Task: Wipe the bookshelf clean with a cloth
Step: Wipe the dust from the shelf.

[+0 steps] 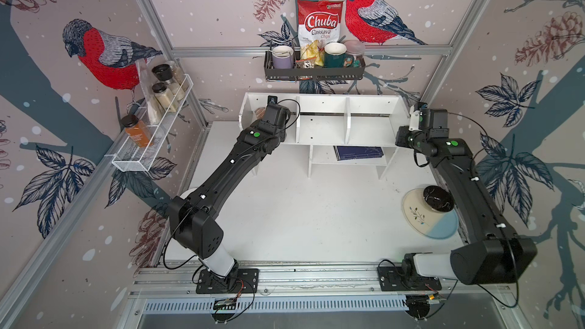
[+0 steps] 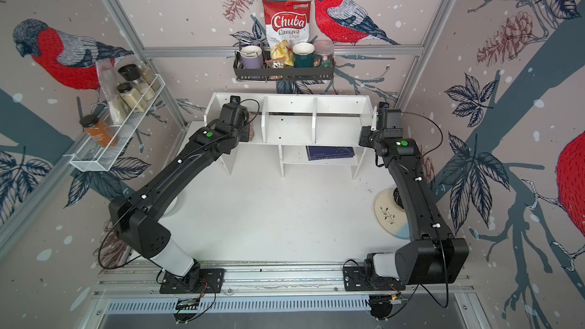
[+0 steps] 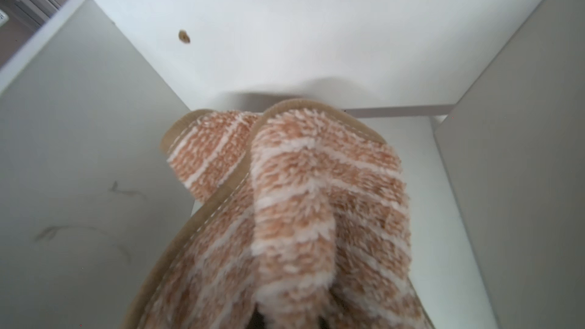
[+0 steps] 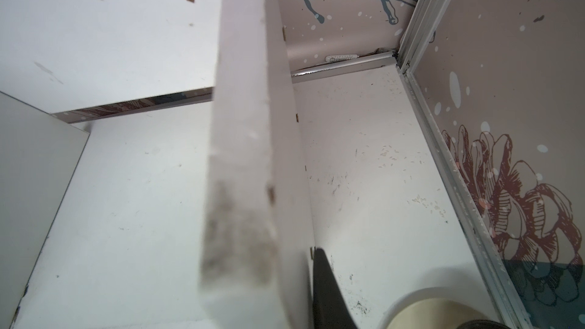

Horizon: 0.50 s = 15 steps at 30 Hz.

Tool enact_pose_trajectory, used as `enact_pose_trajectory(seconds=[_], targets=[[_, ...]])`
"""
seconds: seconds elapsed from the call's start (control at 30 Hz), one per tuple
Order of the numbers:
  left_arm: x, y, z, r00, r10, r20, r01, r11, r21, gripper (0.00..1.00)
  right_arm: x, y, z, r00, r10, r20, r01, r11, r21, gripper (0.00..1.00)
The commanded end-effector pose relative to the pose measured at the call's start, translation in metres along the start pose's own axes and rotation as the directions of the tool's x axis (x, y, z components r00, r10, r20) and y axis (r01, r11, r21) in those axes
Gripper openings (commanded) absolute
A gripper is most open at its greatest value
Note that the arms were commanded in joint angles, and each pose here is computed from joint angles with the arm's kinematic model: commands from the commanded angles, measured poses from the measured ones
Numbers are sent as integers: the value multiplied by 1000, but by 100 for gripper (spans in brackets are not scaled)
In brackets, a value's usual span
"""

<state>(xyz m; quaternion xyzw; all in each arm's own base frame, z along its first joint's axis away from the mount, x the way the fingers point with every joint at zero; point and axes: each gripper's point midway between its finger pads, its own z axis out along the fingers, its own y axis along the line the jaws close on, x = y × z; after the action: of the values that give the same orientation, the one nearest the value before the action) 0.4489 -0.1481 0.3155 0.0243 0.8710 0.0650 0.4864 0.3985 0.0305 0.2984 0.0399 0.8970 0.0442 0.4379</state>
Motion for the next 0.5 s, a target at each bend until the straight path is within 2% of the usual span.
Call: enact_pose_trajectory(seconds=[0.0, 0.07, 0.23, 0.37, 0.47], targets=[[-41, -10, -7, 993, -84, 82, 77, 993, 86, 0, 7, 26, -3, 986, 152, -63, -159, 977, -140, 0], [-62, -18, -9, 988, -109, 110, 93, 986, 139, 0, 5, 28, -5, 986, 154, -59, -161, 975, -151, 0], [-86, 0, -6, 983, -133, 130, 123, 989, 78, 0, 2, 28, -7, 987, 151, -58, -158, 975, -154, 0], [-82, 40, -8, 984, -118, 130, 127, 990, -59, 0, -1, 28, -10, 987, 150, -50, -156, 975, -155, 0], [-65, 62, -8, 990, -88, 115, 104, 984, -142, 0, -1, 27, -9, 987, 152, -49, -158, 975, -154, 0]])
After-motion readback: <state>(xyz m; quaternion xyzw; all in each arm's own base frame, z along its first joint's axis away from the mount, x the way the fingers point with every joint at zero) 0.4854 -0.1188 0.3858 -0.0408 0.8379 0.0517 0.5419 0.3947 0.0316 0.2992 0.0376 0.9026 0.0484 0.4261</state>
